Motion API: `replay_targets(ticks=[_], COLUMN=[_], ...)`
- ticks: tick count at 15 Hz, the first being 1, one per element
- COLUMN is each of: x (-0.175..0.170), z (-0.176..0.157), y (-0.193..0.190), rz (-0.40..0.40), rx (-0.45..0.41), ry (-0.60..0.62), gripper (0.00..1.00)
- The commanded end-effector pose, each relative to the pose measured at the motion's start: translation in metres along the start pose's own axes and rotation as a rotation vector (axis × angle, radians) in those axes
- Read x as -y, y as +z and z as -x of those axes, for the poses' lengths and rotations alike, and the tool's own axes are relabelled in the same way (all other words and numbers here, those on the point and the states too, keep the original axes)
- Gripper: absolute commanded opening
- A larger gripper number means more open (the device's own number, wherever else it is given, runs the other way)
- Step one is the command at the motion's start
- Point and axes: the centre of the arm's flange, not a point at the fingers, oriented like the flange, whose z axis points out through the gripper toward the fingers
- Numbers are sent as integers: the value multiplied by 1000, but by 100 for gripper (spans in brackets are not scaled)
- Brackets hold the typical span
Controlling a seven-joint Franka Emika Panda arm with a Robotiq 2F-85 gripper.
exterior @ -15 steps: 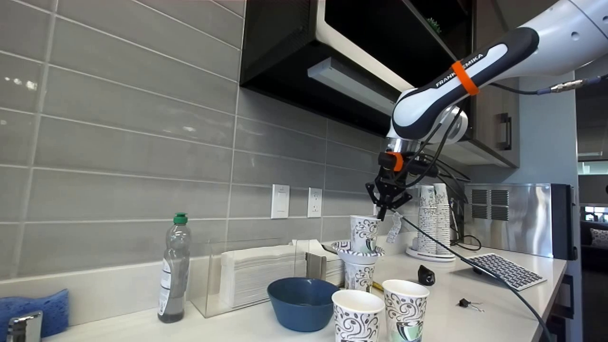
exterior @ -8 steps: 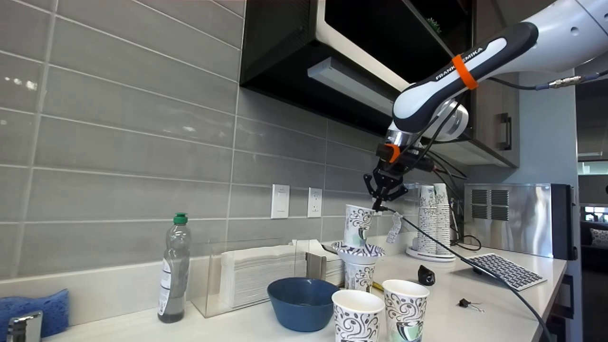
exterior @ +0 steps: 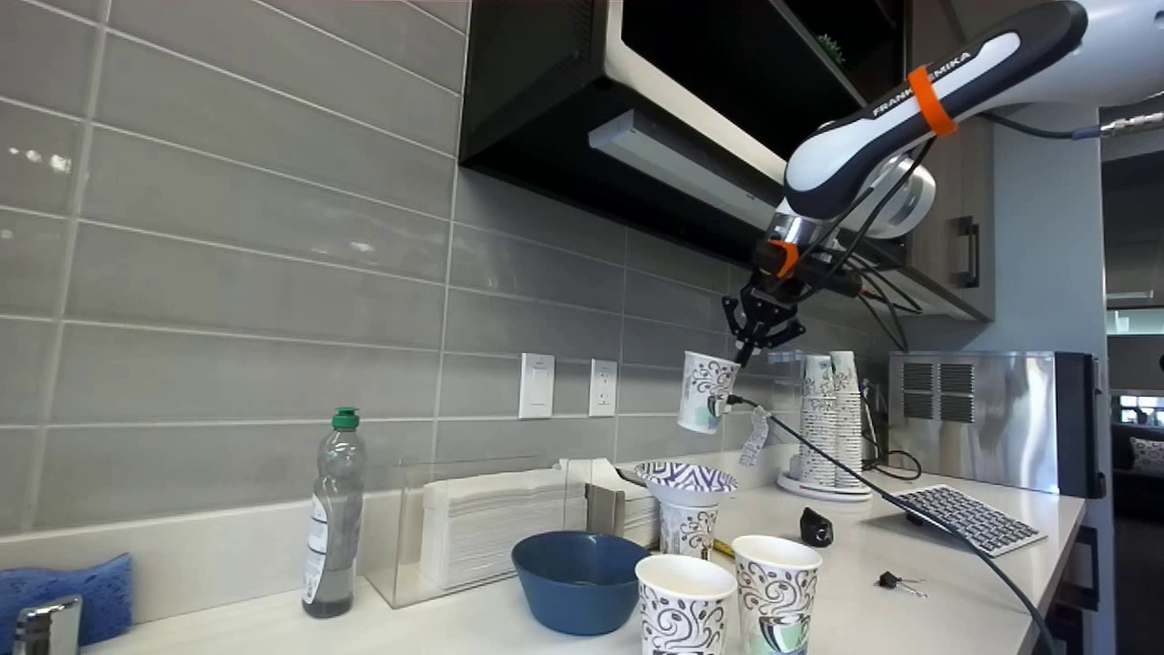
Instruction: Remove the cup from the bowl
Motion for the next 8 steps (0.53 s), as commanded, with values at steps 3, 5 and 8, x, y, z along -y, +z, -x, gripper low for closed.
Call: replay_targets(ticks=[3, 5, 8], x=[-27, -40, -43], z=[-4, -3, 0], y=[-15, -19, -19], rz=[6, 13, 13], rx=[-13, -10, -7], ry=[-51, -70, -77], gripper=[2, 2, 2])
